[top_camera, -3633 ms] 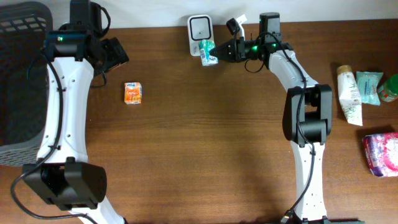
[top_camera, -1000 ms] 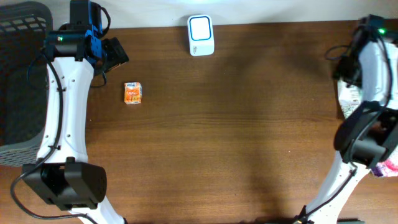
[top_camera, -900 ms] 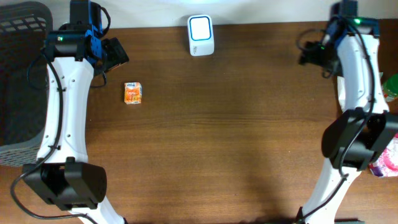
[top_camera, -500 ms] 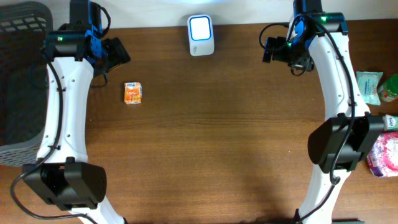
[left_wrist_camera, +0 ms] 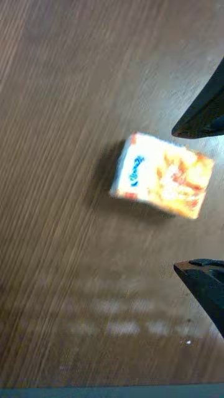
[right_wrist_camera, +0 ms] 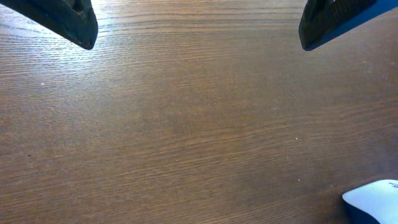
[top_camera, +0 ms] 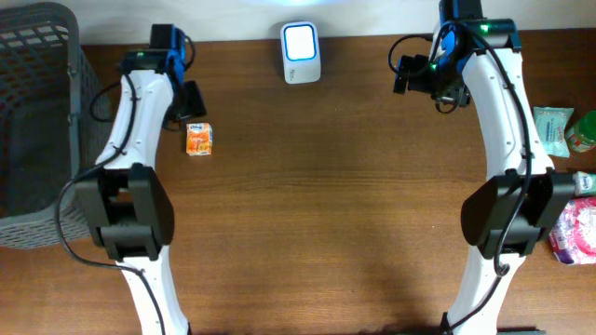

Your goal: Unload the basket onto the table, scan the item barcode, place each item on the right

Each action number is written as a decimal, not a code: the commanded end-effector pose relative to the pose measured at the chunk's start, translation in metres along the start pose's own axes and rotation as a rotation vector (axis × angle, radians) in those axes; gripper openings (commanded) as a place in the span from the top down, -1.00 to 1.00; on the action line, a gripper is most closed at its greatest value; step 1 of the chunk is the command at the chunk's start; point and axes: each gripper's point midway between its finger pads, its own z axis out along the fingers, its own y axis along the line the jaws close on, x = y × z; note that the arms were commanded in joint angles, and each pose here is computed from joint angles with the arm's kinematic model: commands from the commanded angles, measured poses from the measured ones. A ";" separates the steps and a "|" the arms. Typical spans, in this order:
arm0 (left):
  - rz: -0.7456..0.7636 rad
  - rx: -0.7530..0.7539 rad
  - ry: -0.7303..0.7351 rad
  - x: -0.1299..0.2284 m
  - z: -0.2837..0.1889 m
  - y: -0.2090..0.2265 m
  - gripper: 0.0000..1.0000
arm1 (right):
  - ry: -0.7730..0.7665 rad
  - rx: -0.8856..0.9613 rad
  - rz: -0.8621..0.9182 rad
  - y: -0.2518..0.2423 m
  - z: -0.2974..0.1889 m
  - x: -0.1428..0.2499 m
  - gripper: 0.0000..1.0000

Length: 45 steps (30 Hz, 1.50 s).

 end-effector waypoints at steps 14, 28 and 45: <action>0.088 0.013 0.155 0.026 0.075 0.000 0.22 | -0.023 -0.011 0.003 0.003 -0.009 -0.003 -0.97; 0.101 0.021 0.041 -0.020 -0.023 -0.018 1.00 | -0.022 -0.011 0.003 0.003 -0.009 -0.003 -0.97; 0.567 -0.513 -0.126 0.123 0.032 -0.141 1.00 | -0.022 -0.011 0.003 0.003 -0.009 -0.003 -0.97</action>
